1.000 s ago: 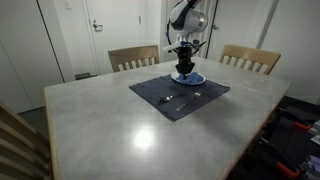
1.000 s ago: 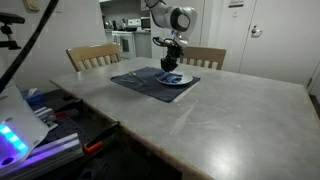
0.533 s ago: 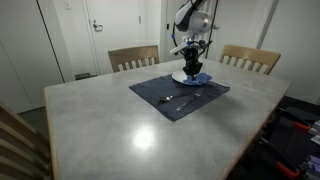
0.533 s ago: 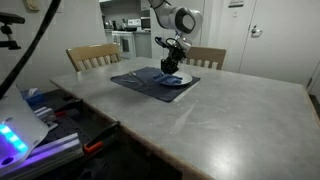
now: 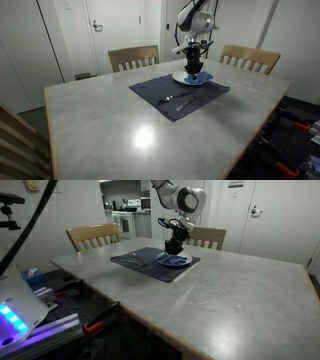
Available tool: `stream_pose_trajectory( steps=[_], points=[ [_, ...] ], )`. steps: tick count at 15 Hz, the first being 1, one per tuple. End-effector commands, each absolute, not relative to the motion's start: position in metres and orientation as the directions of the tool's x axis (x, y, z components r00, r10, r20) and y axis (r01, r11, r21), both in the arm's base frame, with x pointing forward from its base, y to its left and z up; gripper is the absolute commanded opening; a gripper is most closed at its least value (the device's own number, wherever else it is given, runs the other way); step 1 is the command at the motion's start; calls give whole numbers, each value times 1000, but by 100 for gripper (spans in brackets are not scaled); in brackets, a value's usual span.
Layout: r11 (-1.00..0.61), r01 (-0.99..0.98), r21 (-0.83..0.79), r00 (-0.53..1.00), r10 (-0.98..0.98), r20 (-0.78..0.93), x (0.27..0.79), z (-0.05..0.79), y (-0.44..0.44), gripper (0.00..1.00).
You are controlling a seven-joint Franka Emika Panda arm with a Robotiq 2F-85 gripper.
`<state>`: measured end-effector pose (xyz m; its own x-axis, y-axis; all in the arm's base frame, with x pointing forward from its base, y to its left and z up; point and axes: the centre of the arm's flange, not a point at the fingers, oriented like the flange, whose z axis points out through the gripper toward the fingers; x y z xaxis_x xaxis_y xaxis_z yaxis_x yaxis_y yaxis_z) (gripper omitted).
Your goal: Use the blue towel to wipe the plate
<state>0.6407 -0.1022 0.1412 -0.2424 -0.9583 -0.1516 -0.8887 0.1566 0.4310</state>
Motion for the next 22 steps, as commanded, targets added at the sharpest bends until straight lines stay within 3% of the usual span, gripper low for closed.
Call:
stream_pose_trajectory(
  steps=[1,11,17,22],
  points=[
    [168,-907,385,-239,-960,-146,654,127,-110,2],
    [80,-946,314,-132,-981,-145,693,138,-64,2],
    [-18,-916,402,-66,-979,-195,672,141,-47,2],
    [40,-890,453,-127,-978,-164,654,131,-68,2]
  ],
)
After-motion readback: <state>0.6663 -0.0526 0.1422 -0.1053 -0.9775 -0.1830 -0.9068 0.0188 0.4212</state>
